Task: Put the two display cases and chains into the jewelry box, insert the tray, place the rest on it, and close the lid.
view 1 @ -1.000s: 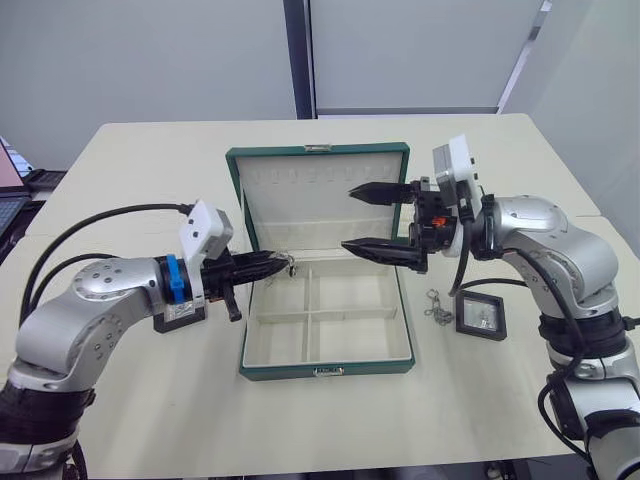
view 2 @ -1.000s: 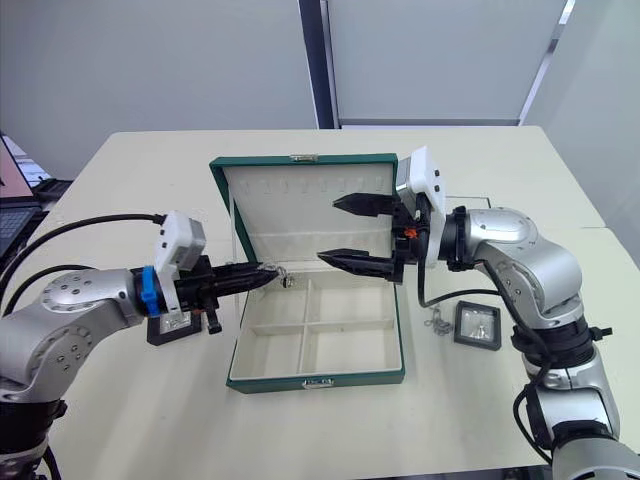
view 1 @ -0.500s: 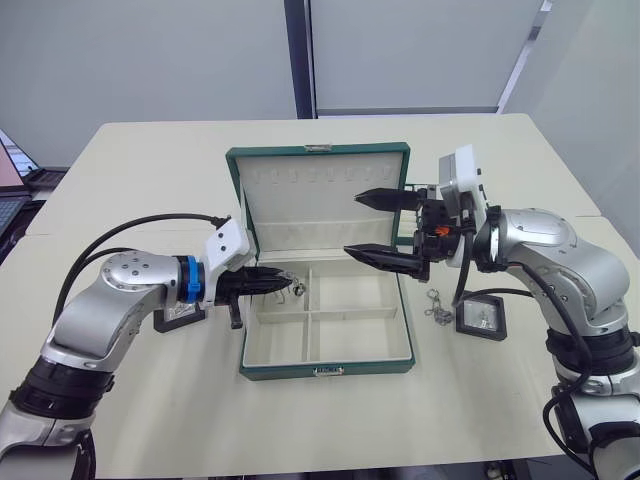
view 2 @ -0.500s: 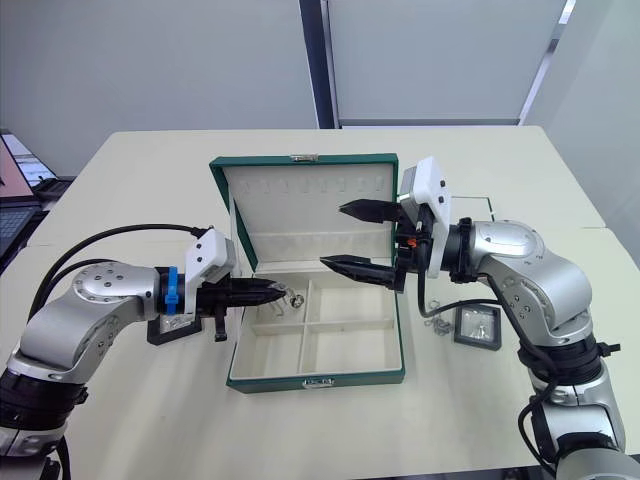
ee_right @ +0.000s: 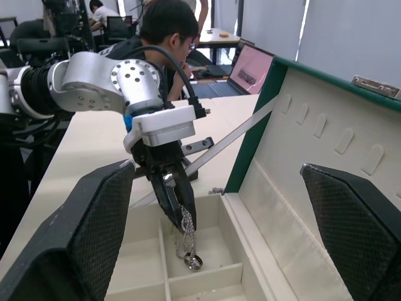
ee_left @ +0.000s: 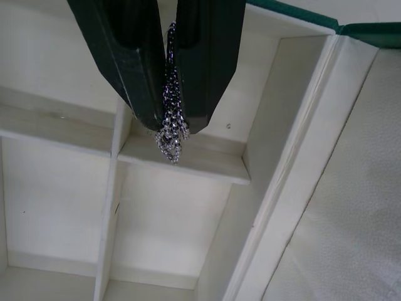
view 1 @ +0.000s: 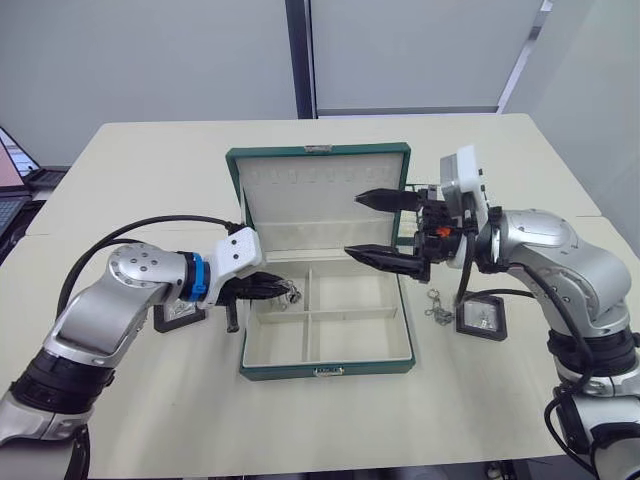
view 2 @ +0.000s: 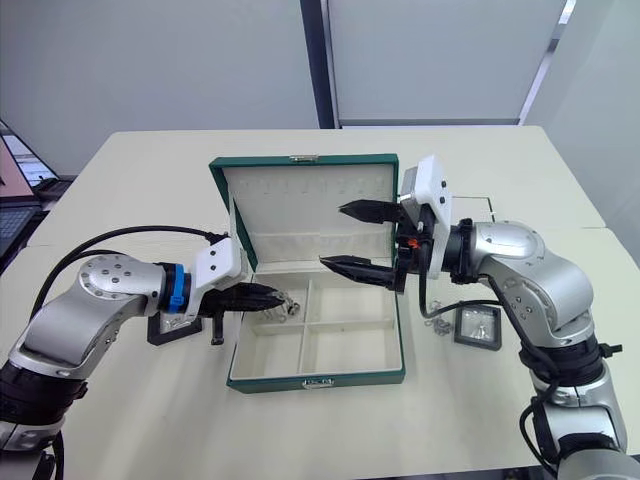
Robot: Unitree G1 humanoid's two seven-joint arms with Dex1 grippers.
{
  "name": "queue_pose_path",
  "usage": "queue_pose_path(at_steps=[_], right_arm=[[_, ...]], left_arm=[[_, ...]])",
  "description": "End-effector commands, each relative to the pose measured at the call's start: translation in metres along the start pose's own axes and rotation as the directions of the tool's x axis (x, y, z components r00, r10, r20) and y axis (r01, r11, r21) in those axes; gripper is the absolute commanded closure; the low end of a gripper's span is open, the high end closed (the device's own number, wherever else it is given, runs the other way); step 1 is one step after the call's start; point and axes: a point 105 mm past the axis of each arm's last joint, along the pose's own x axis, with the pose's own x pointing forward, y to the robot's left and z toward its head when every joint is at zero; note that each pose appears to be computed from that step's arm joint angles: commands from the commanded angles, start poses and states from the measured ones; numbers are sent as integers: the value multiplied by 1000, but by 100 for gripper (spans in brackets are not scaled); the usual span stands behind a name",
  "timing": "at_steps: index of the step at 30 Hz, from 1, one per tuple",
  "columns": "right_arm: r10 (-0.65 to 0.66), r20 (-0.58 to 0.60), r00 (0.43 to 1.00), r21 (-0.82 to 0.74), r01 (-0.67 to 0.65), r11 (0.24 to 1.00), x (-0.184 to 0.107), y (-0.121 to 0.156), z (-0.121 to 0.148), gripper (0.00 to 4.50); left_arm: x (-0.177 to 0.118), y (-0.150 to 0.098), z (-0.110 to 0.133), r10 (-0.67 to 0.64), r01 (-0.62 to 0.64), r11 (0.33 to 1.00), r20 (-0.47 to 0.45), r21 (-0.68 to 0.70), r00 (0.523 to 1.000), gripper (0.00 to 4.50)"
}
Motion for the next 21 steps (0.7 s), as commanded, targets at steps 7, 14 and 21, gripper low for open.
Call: queue_pose_path(at_steps=[7, 14, 21], right_arm=[[25, 7, 1000, -35, -25, 999, -1, 7, 6, 0], [27, 8, 1000, -35, -27, 999, -1, 6, 6, 0], [33, 11, 999, -37, -32, 999, -1, 5, 7, 0]], left_arm=[[-4, 7, 9, 31, -31, 999, 20, 37, 999, 446], [-5, 9, 10, 48, -48, 998, 28, 29, 998, 287], [-5, 9, 15, 47, -49, 999, 57, 21, 997, 74]])
